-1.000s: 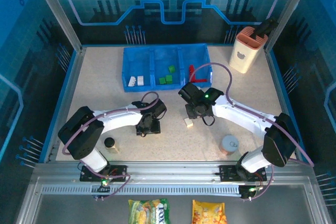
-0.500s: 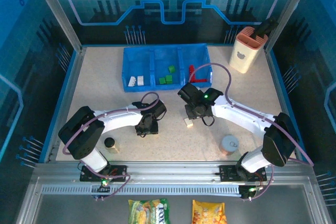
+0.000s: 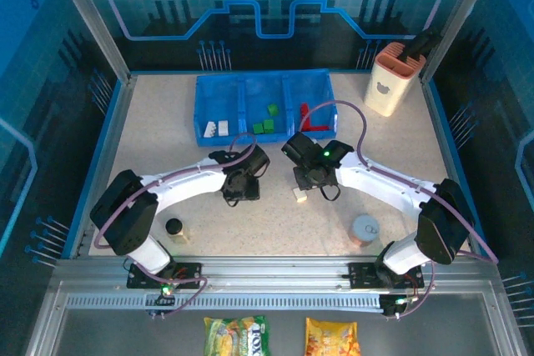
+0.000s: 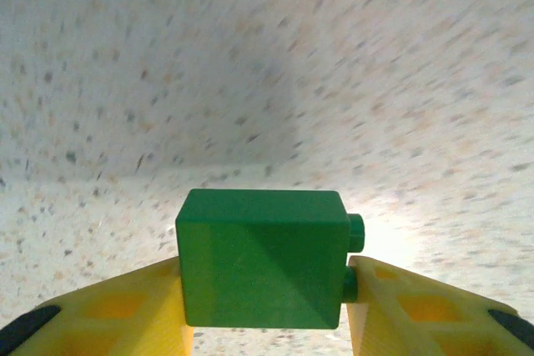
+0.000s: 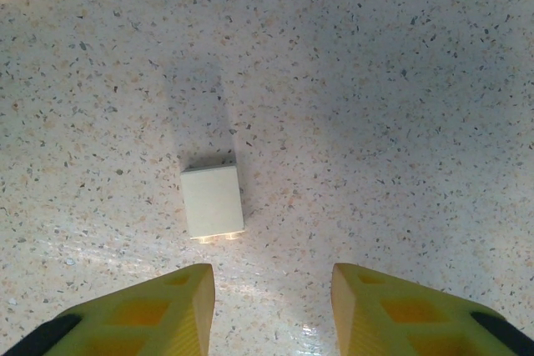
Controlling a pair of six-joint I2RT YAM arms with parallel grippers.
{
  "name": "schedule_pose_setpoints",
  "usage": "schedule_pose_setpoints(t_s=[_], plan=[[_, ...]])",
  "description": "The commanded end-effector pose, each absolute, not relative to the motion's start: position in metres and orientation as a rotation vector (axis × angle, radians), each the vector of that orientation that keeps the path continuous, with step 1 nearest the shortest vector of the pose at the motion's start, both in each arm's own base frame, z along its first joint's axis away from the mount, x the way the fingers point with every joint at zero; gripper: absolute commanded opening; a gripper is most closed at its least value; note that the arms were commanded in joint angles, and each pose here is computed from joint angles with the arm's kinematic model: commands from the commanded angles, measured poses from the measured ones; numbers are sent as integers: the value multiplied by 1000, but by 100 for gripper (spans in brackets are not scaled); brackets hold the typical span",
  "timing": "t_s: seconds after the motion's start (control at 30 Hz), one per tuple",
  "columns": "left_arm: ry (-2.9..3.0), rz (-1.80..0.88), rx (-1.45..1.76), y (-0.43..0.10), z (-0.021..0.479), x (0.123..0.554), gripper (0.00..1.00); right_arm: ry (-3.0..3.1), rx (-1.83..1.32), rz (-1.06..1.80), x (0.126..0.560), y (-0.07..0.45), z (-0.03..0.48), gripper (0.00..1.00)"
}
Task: Sort the legos into containers by color
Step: Pick up the lego from the middle-left of the table, then place the lego in the container.
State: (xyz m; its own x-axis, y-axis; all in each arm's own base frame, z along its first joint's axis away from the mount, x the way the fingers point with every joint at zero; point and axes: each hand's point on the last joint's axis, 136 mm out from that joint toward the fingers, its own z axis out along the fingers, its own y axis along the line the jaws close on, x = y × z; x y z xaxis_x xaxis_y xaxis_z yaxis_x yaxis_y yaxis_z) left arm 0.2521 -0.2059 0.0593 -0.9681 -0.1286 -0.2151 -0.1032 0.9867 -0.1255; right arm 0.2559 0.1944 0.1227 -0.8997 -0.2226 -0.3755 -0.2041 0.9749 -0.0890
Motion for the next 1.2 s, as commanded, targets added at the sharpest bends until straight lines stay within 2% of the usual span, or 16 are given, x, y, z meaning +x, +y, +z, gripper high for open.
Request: schedule_pose_setpoints(t_s=[0.0,0.4,0.6,0.87,1.17], plan=[[2855,-193,-110,-210,88,274,47,2739,-294,-98,250,190,122,42],[2666,-251,-66,-226,155,381,47,2746,-267,-100,243,183,121,43],[2574,-246,-78,-234,169,434,46,2739,-260,-99,243,184,122,43],[2549,-153,-116,-230,146,494,46,2735,-258,-137,243,179,123,43],[2570,-102,-141,-225,105,527,46,2745,-245,-144,238,174,119,43]])
